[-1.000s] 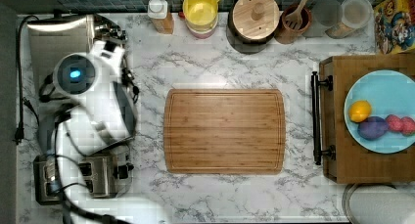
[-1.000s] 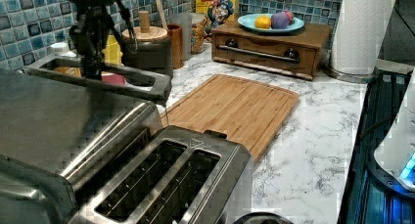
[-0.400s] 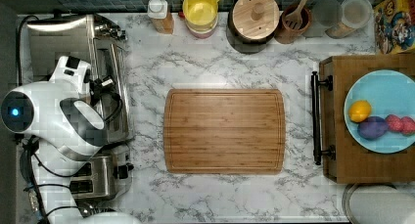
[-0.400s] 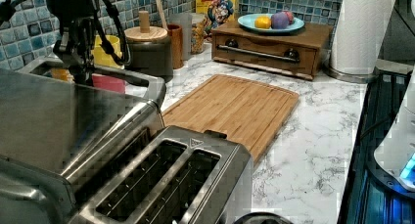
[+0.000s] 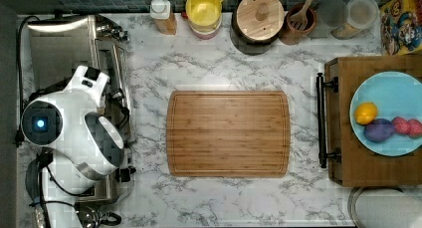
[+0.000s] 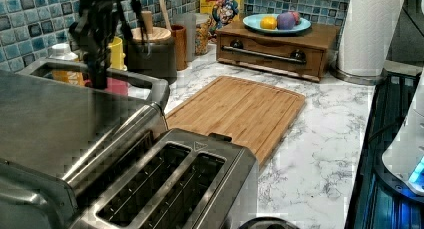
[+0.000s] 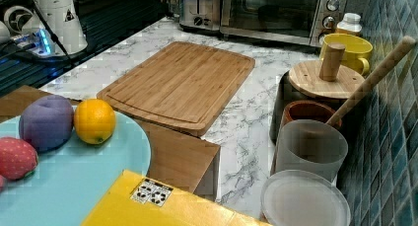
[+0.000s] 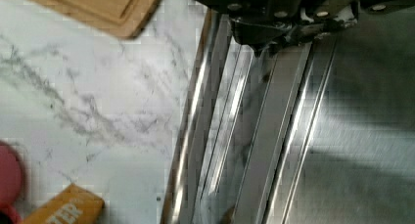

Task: Close the oven.

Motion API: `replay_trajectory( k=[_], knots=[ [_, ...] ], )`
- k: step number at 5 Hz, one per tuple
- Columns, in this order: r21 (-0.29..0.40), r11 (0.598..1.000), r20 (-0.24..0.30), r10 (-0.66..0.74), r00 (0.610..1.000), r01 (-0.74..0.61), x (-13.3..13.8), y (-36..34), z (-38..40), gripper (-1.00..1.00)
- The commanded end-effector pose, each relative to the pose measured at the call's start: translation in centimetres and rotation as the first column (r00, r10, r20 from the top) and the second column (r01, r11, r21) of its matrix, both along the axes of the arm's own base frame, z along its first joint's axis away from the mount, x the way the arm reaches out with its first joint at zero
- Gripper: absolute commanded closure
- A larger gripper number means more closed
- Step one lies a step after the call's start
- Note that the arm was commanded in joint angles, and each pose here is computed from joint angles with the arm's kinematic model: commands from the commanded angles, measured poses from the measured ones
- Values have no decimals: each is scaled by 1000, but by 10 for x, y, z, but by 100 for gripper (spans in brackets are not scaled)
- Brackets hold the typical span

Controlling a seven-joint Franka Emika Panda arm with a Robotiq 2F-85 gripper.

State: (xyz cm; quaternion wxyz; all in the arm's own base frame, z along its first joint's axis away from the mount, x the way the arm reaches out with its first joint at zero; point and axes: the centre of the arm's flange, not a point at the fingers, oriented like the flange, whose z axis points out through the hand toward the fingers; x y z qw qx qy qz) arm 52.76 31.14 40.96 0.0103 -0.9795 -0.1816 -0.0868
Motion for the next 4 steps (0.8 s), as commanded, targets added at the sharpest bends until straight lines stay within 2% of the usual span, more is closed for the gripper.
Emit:
replay_trajectory(
  k=[1,4],
  knots=[
    [176,977,-39,129,991,-120,2,45,131,100],
    [176,977,-39,129,991,-121,2,45,131,100]
  ],
)
